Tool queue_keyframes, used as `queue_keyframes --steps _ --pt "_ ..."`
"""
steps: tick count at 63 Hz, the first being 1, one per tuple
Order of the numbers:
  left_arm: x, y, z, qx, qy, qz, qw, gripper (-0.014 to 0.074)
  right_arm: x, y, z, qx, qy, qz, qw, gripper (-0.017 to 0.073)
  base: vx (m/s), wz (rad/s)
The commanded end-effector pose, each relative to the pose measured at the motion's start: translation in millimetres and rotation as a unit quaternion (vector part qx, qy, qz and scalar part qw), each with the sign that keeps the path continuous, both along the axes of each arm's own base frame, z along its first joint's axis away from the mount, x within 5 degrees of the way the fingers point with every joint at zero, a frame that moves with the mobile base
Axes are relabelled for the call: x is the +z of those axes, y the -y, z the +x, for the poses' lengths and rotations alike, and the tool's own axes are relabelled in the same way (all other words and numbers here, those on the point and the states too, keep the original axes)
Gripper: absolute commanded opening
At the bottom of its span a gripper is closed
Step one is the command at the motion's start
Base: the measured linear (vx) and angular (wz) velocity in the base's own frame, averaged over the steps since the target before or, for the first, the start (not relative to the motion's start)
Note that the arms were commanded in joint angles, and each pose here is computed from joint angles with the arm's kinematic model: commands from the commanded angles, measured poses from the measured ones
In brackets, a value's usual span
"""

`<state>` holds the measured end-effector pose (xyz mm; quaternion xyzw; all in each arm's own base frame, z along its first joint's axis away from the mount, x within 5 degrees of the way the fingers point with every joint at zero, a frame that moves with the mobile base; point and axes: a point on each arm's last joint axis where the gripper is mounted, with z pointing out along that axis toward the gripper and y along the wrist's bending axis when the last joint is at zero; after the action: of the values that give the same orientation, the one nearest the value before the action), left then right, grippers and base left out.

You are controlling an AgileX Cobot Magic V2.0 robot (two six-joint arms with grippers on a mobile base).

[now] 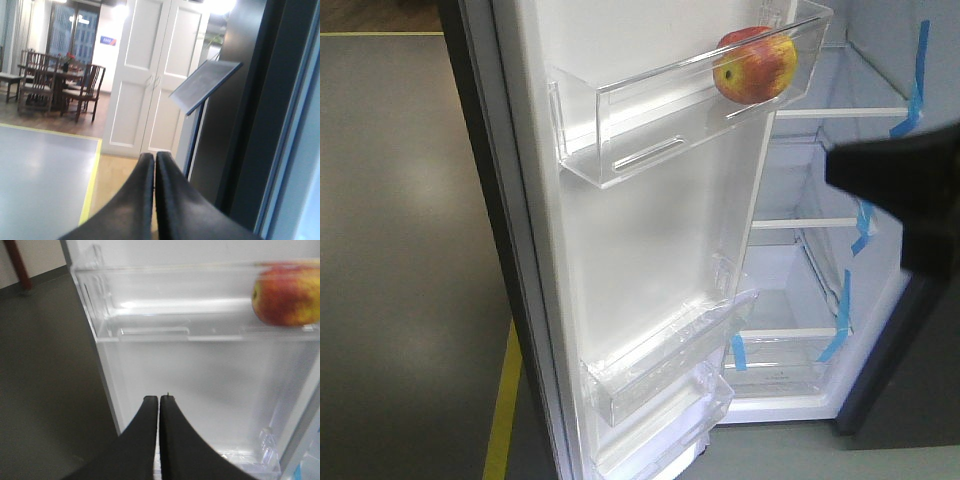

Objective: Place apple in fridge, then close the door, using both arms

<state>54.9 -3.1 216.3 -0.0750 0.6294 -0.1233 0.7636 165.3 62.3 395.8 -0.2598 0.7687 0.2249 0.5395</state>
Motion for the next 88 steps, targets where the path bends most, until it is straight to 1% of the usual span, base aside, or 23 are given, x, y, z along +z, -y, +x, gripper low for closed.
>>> queue_keyframes --steps 1,7,11,15,18,24,30,33,35,36,41,47,50,55,58,60,63,64,68,73,78,81,88 --pt "5 2.3 -3 -0.023 0.061 -0.034 0.997 -0.0006 -12 9 -30 -0.061 0.055 0.036 0.996 -0.0005 0.0 0.0" --pt "11 3.4 -6 -0.046 0.093 -0.085 0.991 -0.0006 -36 14 -56 -0.087 0.064 0.055 0.993 -0.0005 0.0 0.0" --pt "16 4.2 -8 -0.067 0.116 -0.126 0.983 -0.0006 -46 15 -73 -0.094 0.071 0.07 0.991 -0.0005 0.0 0.0" --pt "21 5.0 -10 -0.094 0.14 -0.173 0.97 -0.0006 -55 16 -85 -0.098 0.074 0.081 0.989 -0.0005 0.0 0.0" --pt "24 5.5 -12 -0.11 0.154 -0.199 0.962 -0.0006 -61 17 -92 -0.1 0.075 0.089 0.988 -0.0005 0.0 0.0" --pt "28 5.7 -15 -0.147 0.17 -0.268 0.937 -0.0006 -70 18 -103 -0.111 0.072 0.118 0.984 -0.0005 0.0 0.0" --pt "31 3.3 -17 -0.179 0.177 -0.358 0.899 -0.0006 -73 21 -108 -0.131 0.081 0.142 0.978 -0.0005 0.0 0.0" --pt "32 1.1 -17 -0.193 0.18 -0.41 0.873 -0.0006 -73 23 -109 -0.139 0.089 0.146 0.975 -0.0005 0.0 0.0" --pt "33 0.0 -18 -0.2 0.181 -0.434 0.859 -0.0006 -73 24 -110 -0.143 0.096 0.148 0.974 -0.0005 0.0 0.0" --pt "33 -1.0 -18 -0.205 0.183 -0.455 0.847 -0.0006 -73 24 -110 -0.145 0.098 0.149 0.973 -0.0005 0.0 0.0" --pt "36 -4.2 -20 -0.233 0.195 -0.522 0.797 -0.0006 -69 26 -113 -0.155 0.117 0.158 0.968 -0.0005 0.0 0.0" --pt "47 -7.0 -26 -0.276 0.218 -0.581 0.734 -0.0006 -58 30 -119 -0.17 0.152 0.173 0.958 -0.0005 0.0 0.0" --pt "58 -7.2 -29 -0.292 0.224 -0.59 0.719 -0.0006 -49 32 -123 -0.175 0.174 0.176 0.953 -0.0005 0.0 0.0" --pt "83 -6.9 -36 -0.296 0.23 -0.583 0.721 -0.0006 -34 34 -128 -0.181 0.206 0.177 0.945 -0.0005 0.0 0.0" --pt "100 -6.4 -39 -0.291 0.23 -0.573 0.731 -0.0006 -27 35 -131 -0.182 0.22 0.17 0.943 -0.0005 0.0 0.0" --pt "109 -5.9 -38 -0.282 0.226 -0.563 0.743 -0.0006 -25 35 -133 -0.181 0.225 0.163 0.943 -0.0005 0.0 0.0" --pt "127 -4.7 -38 -0.271 0.231 -0.531 0.769 -0.0006 -23 35 -134 -0.179 0.228 0.158 0.944 -0.0004 0.0 0.0" --pt "134 -3.8 -38 -0.266 0.234 -0.513 0.782 -0.0006 -22 35 -135 -0.178 0.228 0.157 0.944 -0.0004 0.0 0.0" --pt "156 -0.6 -34 -0.255 0.241 -0.459 0.817 -0.0006 -22 33 -135 -0.172 0.221 0.158 0.947 -0.0004 0.0 0.0" --pt "181 5.1 -23 -0.251 0.233 -0.404 0.848 -0.0006 -25 31 -135 -0.163 0.207 0.155 0.952 -0.0004 0.0 0.0" --pt "197 11.3 6 -0.246 0.197 -0.366 0.876 -0.0006 -26 31 -135 -0.163 0.202 0.146 0.955 -0.0004 0.0 0.0" --pt "203 15.6 25 -0.254 0.174 -0.354 0.883 -0.0006 -28 30 -135 -0.159 0.193 0.145 0.957 -0.0004 0.0 0.0" --pt "213 27.3 72 -0.296 0.128 -0.337 0.885 -0.0006 -33 26 -136 -0.137 0.168 0.137 0.967 -0.0004 0.0 0.0"
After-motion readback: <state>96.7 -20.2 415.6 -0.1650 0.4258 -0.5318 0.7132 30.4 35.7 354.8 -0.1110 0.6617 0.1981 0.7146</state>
